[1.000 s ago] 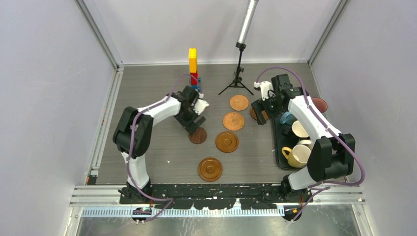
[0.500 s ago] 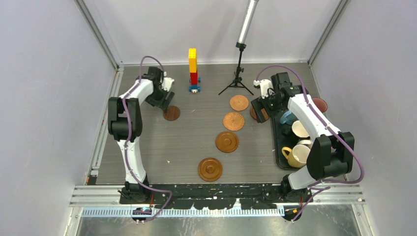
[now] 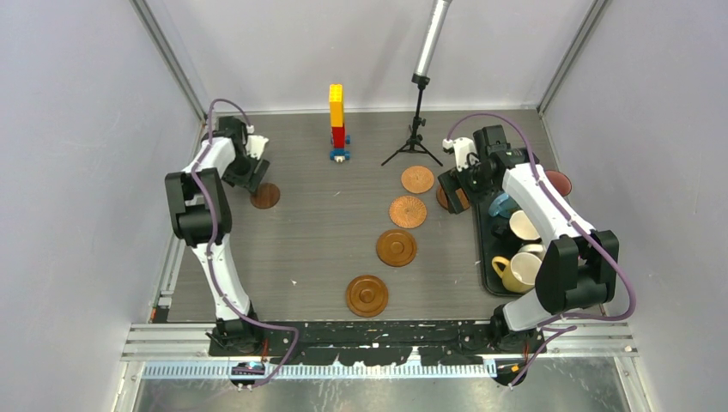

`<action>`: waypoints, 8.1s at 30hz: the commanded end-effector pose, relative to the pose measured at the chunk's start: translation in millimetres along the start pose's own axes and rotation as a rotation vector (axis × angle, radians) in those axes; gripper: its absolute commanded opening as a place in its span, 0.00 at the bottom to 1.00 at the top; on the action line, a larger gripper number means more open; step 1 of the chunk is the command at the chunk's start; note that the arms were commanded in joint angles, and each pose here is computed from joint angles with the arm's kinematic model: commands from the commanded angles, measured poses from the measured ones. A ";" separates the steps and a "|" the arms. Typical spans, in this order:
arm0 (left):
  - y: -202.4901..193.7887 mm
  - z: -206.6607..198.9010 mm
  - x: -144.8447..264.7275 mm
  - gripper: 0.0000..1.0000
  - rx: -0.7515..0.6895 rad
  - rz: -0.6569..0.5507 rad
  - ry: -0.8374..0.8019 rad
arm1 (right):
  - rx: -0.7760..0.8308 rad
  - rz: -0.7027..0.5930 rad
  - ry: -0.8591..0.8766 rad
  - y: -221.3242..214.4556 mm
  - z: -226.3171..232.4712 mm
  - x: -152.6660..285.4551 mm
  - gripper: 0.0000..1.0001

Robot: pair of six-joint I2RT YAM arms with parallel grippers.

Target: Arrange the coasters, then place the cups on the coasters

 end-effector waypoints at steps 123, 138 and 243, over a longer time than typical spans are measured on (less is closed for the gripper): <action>-22.9 -227.4 145.7 1.00 -0.244 -0.293 -0.375 | 0.000 0.024 -0.004 93.3 17.9 -160.2 0.42; -86.1 -295.1 141.5 1.00 -0.570 -0.228 -0.456 | 0.014 0.022 0.027 85.0 54.8 -141.6 0.41; -173.1 -218.1 60.6 0.58 -0.706 0.075 -0.187 | 0.236 0.047 0.213 16.4 131.3 -79.5 0.70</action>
Point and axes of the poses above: each gripper's point midway between its finger pads, its own x axis back along the fingers, its own z axis along the line the jaws close on, y = z × x, the point moved 1 cm from there along x, back along the fingers, and after that the axes turned 7 degrees about x, right-handed, at the moved point
